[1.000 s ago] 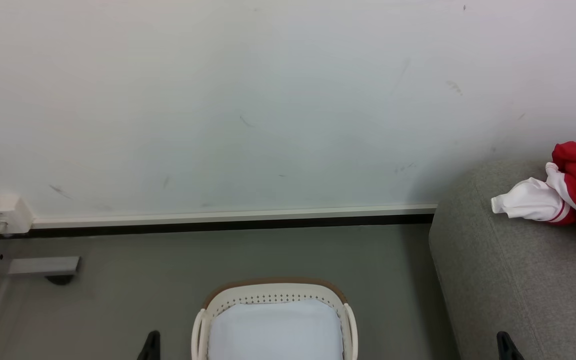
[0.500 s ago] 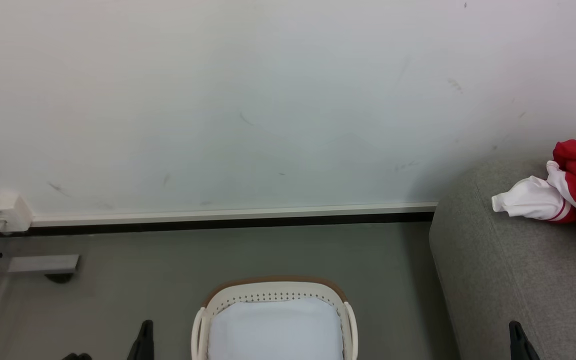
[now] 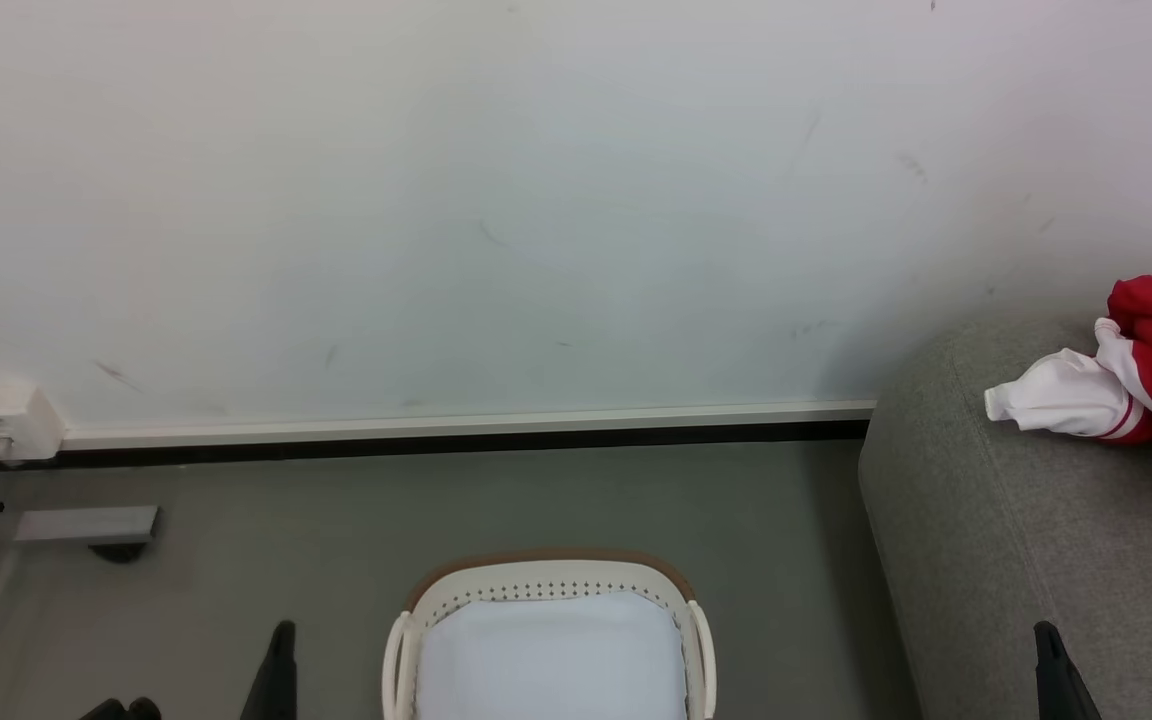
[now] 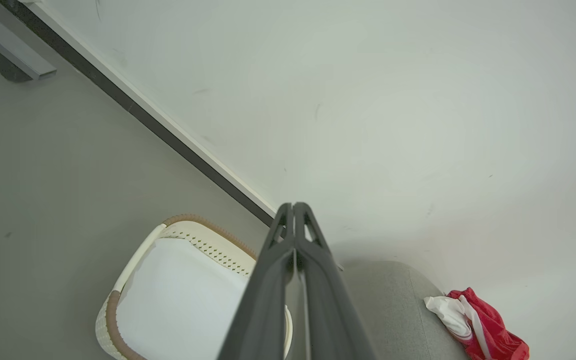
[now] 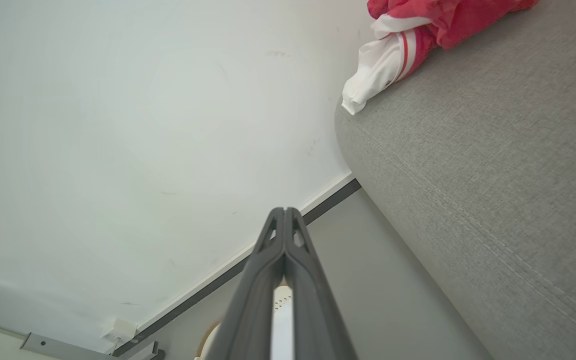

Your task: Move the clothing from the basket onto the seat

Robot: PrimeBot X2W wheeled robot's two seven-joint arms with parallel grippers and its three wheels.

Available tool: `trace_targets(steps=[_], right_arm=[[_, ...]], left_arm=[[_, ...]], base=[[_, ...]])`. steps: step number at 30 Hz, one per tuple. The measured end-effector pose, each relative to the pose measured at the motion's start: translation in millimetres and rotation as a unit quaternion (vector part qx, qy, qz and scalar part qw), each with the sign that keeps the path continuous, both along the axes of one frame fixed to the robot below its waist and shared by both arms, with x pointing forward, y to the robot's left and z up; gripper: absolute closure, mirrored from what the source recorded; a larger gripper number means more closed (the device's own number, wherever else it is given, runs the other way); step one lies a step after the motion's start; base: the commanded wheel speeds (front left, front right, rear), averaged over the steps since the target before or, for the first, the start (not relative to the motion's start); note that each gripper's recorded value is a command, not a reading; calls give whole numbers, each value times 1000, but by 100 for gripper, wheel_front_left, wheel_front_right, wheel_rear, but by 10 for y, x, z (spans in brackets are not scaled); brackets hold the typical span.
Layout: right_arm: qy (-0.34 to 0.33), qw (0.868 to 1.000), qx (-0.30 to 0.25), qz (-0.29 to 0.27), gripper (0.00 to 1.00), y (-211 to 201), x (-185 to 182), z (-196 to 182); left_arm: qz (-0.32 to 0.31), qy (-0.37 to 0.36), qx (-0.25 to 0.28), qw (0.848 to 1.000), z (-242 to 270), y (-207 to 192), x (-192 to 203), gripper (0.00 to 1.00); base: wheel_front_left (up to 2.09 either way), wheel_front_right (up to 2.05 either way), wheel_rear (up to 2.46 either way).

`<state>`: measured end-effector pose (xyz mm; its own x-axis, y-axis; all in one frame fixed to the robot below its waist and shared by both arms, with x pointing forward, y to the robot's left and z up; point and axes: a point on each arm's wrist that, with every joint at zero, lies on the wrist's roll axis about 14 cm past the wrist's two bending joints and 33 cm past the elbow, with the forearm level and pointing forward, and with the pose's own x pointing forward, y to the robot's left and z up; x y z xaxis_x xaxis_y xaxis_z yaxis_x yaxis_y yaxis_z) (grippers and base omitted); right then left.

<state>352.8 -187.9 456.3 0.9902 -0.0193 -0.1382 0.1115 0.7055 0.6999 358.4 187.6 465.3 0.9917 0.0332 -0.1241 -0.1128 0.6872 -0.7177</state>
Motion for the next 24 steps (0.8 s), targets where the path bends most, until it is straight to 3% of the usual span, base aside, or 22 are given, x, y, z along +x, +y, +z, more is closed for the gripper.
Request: trace_targets(steps=[24], right_arm=[[-17, 990, 140, -20, 100, -53, 132, 151]], left_arm=[[14, -11, -135, 991, 100, 48, 101, 100]], base=[[0, 0, 0]])
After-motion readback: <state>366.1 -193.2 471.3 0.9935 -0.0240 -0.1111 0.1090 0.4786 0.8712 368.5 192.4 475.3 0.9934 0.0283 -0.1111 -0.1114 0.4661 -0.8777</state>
